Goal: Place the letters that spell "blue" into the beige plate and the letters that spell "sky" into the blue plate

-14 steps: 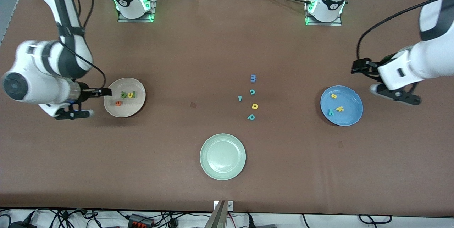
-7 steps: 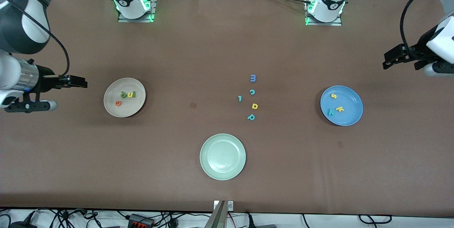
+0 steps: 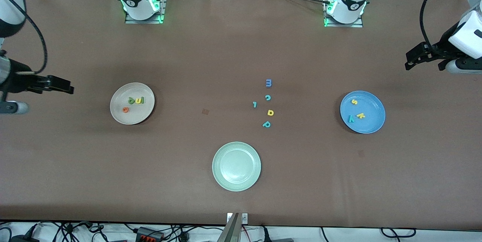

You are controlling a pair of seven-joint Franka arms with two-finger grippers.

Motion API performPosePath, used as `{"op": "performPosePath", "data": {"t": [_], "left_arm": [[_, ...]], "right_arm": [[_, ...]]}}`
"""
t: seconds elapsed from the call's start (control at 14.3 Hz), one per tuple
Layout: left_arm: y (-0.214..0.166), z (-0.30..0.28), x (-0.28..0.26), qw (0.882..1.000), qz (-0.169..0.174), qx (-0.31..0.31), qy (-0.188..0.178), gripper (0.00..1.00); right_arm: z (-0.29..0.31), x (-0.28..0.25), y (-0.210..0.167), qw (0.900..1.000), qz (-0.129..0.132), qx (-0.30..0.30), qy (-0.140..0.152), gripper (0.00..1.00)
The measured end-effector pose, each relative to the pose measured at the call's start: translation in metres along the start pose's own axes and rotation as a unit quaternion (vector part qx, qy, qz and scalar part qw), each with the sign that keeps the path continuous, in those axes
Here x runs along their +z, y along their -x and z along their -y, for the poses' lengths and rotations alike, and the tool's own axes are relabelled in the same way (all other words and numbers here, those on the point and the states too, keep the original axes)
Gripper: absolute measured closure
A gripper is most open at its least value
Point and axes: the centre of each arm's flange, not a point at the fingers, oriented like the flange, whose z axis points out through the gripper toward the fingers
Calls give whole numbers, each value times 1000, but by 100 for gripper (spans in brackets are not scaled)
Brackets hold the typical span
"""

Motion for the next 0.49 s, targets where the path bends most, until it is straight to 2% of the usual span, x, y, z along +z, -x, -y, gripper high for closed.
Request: {"op": "performPosePath", "data": {"t": [0.21, 0.49], "left_arm": [[4, -3, -12, 1000, 8, 1, 4, 0], [5, -3, -17, 1000, 10, 0, 5, 0]], "right_arm": [[-29, -27, 14, 1000, -22, 13, -5, 0], [-32, -33, 22, 1000, -25, 10, 8, 0]]}}
